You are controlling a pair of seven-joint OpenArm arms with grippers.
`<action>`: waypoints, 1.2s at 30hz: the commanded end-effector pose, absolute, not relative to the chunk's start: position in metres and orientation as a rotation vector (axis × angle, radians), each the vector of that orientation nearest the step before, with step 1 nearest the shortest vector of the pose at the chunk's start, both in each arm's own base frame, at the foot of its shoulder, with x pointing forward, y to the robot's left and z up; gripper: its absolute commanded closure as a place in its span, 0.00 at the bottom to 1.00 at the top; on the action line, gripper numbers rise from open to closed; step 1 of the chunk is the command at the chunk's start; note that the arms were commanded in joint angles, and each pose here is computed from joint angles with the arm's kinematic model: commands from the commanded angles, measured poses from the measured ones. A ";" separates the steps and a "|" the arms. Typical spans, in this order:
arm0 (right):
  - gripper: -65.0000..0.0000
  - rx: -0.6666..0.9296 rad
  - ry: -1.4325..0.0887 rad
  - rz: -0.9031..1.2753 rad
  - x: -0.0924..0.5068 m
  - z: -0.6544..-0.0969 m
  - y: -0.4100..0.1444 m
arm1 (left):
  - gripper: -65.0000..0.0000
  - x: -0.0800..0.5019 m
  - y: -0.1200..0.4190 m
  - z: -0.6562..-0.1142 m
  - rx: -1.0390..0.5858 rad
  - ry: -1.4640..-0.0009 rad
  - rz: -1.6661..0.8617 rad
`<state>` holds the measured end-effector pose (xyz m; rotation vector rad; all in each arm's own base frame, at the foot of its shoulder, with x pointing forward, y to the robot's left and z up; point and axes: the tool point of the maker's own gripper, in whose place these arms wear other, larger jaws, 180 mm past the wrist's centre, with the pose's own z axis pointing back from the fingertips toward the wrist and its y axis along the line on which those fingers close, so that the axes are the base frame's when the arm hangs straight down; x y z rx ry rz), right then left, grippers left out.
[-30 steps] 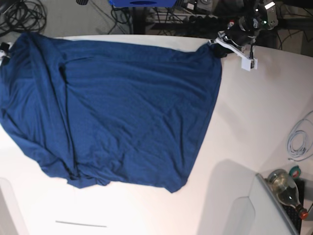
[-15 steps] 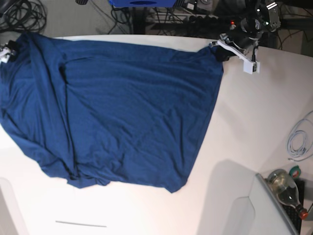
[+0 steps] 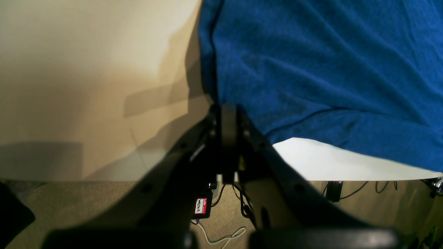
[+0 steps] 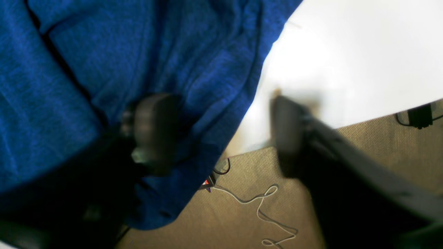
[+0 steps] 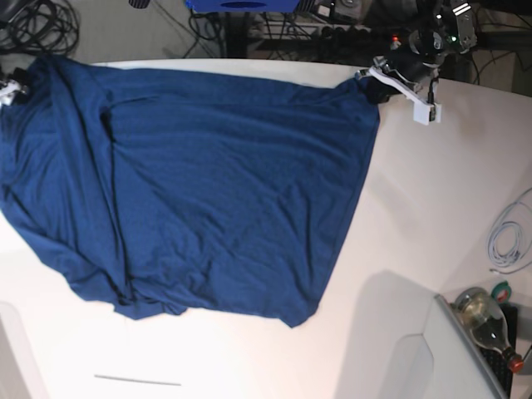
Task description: Layout the t-shirt on the table in an organized manner, then fold the t-shirt properly
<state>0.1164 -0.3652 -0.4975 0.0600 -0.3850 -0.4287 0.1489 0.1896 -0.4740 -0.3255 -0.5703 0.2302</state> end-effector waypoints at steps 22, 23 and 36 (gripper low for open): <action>1.00 -0.056 -0.262 -0.321 0.126 -0.445 -0.388 | 1.00 0.179 0.187 -0.421 -0.298 -0.652 0.137; 1.00 -0.053 -0.258 -0.303 0.130 -0.445 -0.386 | 1.00 0.182 0.185 -0.419 -0.301 -0.653 0.129; 1.00 -0.027 -0.218 -0.184 0.159 -0.445 -0.364 | 1.00 0.230 0.167 -0.384 -0.332 -0.735 0.045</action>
